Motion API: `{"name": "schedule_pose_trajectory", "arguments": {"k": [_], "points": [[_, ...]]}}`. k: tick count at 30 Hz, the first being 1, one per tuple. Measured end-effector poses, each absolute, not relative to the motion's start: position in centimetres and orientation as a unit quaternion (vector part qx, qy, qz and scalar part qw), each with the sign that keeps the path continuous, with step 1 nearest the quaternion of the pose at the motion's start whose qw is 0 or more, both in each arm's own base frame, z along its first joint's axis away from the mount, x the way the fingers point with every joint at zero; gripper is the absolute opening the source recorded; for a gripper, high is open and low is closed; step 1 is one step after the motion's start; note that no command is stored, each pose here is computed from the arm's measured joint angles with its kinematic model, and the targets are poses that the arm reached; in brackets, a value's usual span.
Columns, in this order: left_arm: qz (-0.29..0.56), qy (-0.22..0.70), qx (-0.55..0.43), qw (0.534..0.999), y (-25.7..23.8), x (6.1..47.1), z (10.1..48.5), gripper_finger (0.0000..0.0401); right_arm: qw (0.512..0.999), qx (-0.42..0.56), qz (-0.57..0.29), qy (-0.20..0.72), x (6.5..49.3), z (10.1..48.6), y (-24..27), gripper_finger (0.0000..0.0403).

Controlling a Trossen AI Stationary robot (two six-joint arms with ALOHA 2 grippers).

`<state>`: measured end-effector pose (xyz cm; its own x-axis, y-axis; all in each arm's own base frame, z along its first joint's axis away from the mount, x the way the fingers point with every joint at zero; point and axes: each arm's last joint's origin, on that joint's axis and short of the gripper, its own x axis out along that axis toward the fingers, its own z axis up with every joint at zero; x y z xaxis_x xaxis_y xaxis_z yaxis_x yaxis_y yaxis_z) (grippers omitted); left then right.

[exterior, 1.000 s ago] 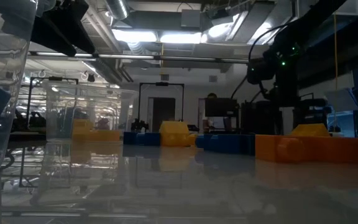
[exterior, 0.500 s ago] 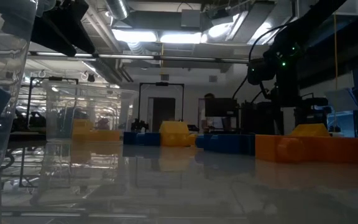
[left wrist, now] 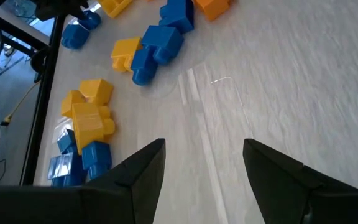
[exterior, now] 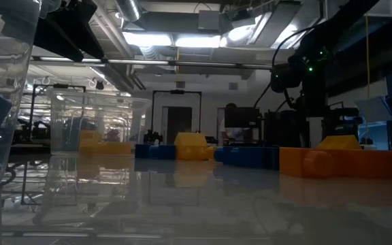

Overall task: Sort blocks
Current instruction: Put the blue game piece into the bottom left transparent bin

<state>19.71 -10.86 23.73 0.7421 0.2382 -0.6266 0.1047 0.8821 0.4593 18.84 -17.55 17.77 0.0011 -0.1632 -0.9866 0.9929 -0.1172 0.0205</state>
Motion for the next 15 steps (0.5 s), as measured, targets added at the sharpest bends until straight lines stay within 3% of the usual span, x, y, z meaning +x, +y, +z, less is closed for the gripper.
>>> {"name": "schedule_pose_trajectory", "arguments": {"k": [15], "points": [[0.041,0.357,0.231,0.904,-10.9,19.7,23.7,0.0206,0.498,0.48,-0.577,0.434,19.8,16.7,-17.0,0.0191]]}}
